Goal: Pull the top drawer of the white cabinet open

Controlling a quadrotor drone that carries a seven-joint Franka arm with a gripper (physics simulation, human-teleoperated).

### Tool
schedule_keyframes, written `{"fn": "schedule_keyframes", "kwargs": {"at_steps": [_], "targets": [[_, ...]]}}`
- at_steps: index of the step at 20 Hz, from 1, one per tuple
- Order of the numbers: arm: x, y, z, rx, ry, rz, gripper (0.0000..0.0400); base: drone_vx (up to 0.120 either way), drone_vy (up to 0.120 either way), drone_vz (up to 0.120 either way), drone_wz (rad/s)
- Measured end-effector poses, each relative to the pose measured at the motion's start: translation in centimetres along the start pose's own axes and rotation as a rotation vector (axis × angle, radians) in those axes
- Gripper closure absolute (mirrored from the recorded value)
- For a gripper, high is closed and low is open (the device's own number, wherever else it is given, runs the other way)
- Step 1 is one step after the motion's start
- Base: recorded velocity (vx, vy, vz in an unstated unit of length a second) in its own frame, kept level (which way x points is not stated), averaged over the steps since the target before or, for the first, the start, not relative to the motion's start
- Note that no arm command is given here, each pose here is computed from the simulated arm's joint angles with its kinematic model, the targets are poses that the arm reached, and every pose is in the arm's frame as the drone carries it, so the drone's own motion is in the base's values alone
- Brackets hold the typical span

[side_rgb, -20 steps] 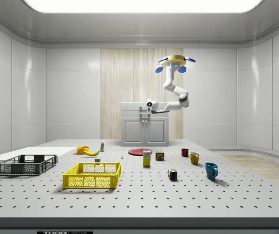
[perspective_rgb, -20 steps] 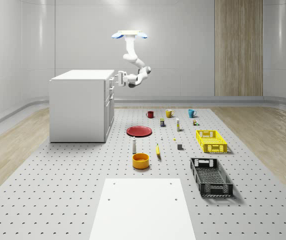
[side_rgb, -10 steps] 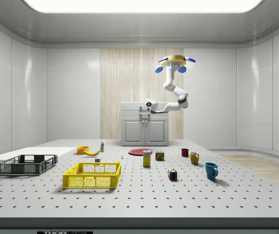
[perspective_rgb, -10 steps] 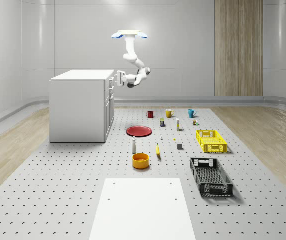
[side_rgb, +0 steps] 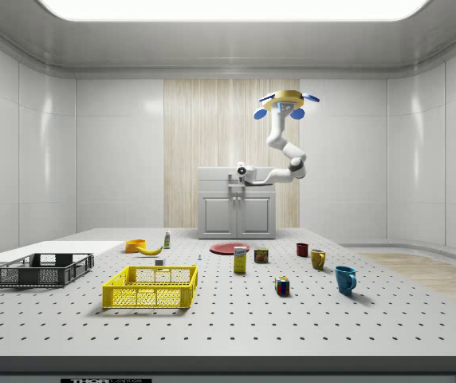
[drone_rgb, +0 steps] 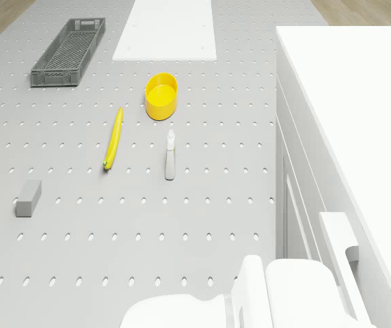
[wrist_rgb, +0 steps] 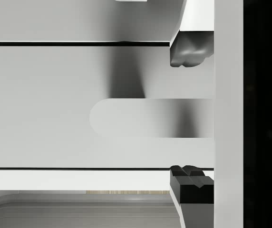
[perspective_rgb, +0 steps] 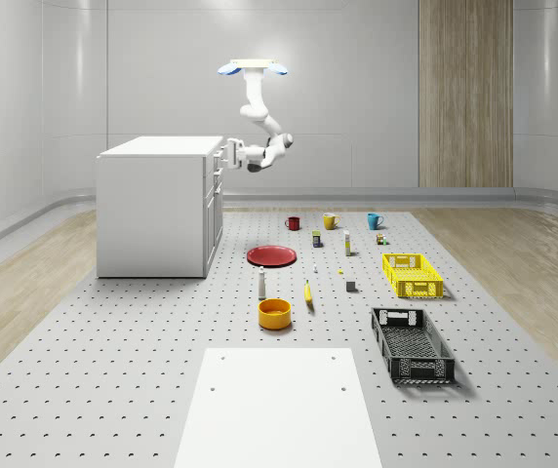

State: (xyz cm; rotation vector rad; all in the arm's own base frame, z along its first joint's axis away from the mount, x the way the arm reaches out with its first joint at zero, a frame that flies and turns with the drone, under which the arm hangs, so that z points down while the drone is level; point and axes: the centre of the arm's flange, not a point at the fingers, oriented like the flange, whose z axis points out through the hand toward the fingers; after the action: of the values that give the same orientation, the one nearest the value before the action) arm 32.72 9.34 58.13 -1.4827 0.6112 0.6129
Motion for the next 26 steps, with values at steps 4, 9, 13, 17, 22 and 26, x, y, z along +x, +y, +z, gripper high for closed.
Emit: {"fn": "schedule_keyframes", "kwargs": {"at_steps": [4, 9, 13, 17, 22, 26], "targets": [[0.05, -0.05, 0.28, 0.000, 0.000, 0.000, 0.0095, 0.000, 0.000, 0.000, 0.000], [0.08, -0.07, 0.41, 0.000, 0.000, 0.000, 0.0095, 0.000, 0.000, 0.000, 0.000], [0.09, -0.08, 0.45, 0.000, 0.000, 0.000, 0.0221, 0.000, 0.000, 0.000, 0.000], [0.09, -0.08, 0.46, 0.000, 0.000, 0.000, 0.0268, 0.000, 0.000, 0.000, 0.000], [0.05, -0.10, 0.46, -0.001, 0.001, 0.012, 0.0282, 0.000, 0.000, 0.000, 0.000], [0.56, 0.10, -0.10, -0.026, 0.014, -0.001, 0.0217, 0.000, 0.000, 0.000, 0.000]]}}
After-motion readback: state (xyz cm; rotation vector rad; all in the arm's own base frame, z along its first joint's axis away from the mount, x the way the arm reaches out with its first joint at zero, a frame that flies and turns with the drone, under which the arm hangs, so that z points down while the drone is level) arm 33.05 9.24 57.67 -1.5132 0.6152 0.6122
